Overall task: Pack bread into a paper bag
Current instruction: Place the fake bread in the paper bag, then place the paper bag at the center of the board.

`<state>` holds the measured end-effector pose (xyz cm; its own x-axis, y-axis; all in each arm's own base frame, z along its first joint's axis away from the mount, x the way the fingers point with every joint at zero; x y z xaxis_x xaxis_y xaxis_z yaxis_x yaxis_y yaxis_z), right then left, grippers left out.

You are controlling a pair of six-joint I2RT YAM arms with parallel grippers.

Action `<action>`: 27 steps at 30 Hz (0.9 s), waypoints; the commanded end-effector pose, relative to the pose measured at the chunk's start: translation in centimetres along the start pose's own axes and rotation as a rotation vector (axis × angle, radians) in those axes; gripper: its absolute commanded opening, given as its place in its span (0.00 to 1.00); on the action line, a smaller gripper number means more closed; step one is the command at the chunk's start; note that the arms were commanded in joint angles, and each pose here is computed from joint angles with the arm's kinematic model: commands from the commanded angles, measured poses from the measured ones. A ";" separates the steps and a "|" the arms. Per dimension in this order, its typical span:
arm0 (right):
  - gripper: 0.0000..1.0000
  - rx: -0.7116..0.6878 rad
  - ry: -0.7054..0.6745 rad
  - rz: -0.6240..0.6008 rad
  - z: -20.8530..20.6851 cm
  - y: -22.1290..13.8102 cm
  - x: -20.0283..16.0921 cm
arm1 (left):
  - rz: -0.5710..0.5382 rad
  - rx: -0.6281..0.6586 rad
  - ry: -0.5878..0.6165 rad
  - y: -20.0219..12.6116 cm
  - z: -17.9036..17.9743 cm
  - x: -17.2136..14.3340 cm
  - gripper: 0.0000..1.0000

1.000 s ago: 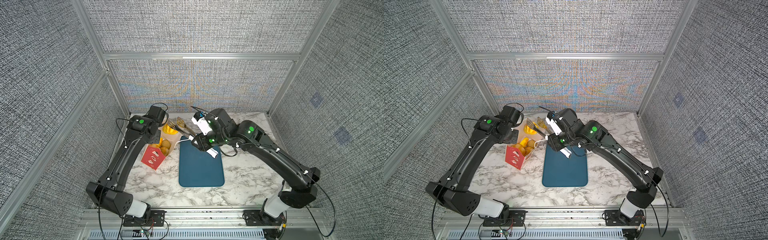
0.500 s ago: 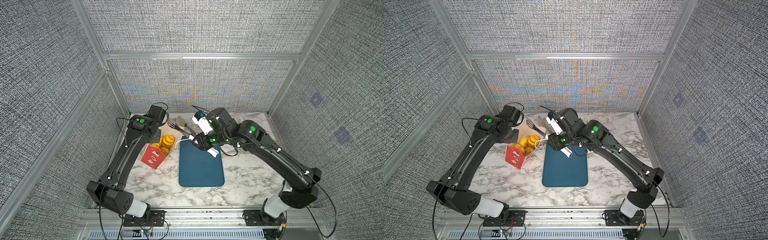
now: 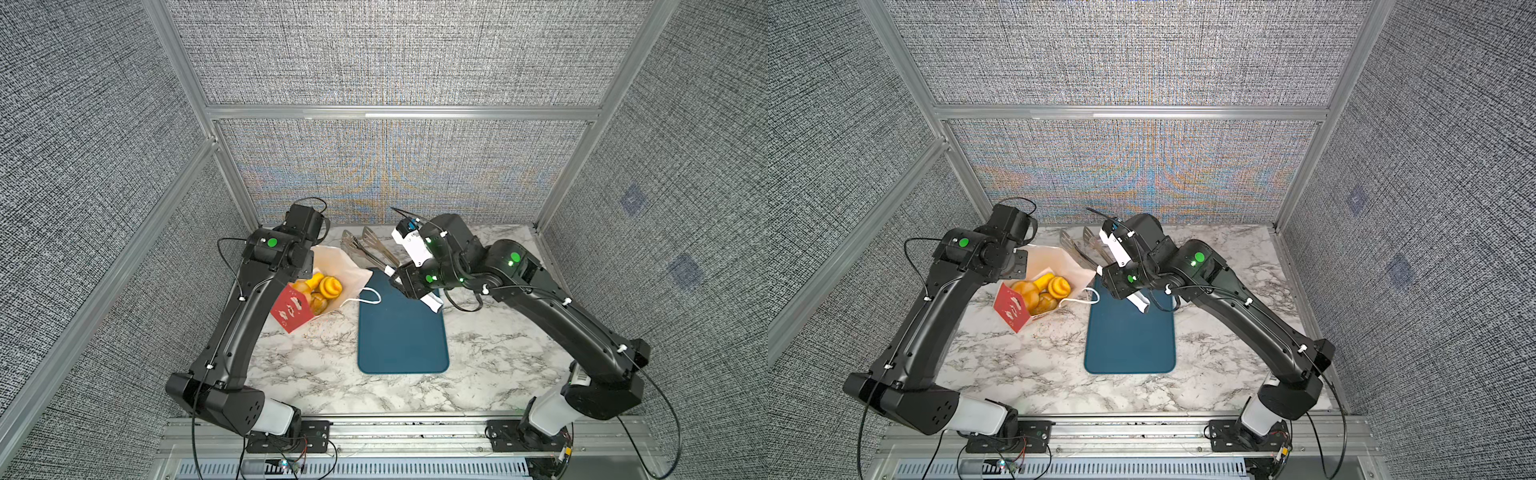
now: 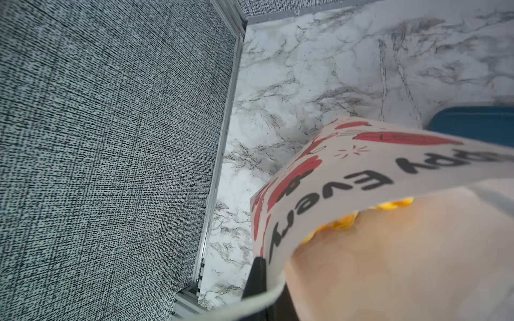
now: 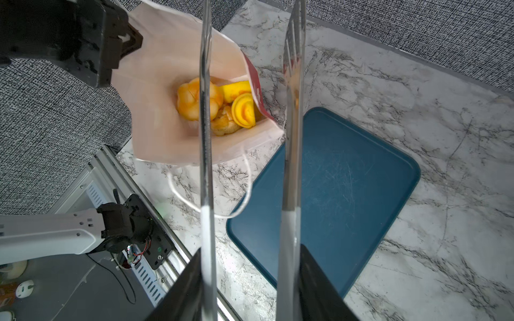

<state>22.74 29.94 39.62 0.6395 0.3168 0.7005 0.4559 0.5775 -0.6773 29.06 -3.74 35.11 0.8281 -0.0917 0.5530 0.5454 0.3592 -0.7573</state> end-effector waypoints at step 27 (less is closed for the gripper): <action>0.50 -0.041 -0.022 0.012 -1.6 -0.1 -0.2 | -0.016 -0.456 -0.888 2.9 3.8 3.0 0.02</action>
<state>23.38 28.72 38.95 0.6454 0.3421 0.6829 0.4600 0.5397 -0.7051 31.23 1.30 35.03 0.5908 0.5931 0.5470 0.6371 0.0730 -0.7673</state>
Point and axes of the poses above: each gripper's point midway between its finger pads, its own y axis out along the fingers, its own z axis along the line the jaws close on, x = y × z, the point moved 5 cm from there along -y, back along the fingers, and after that the axes turned 2 degrees about y, right-handed, at the moved point
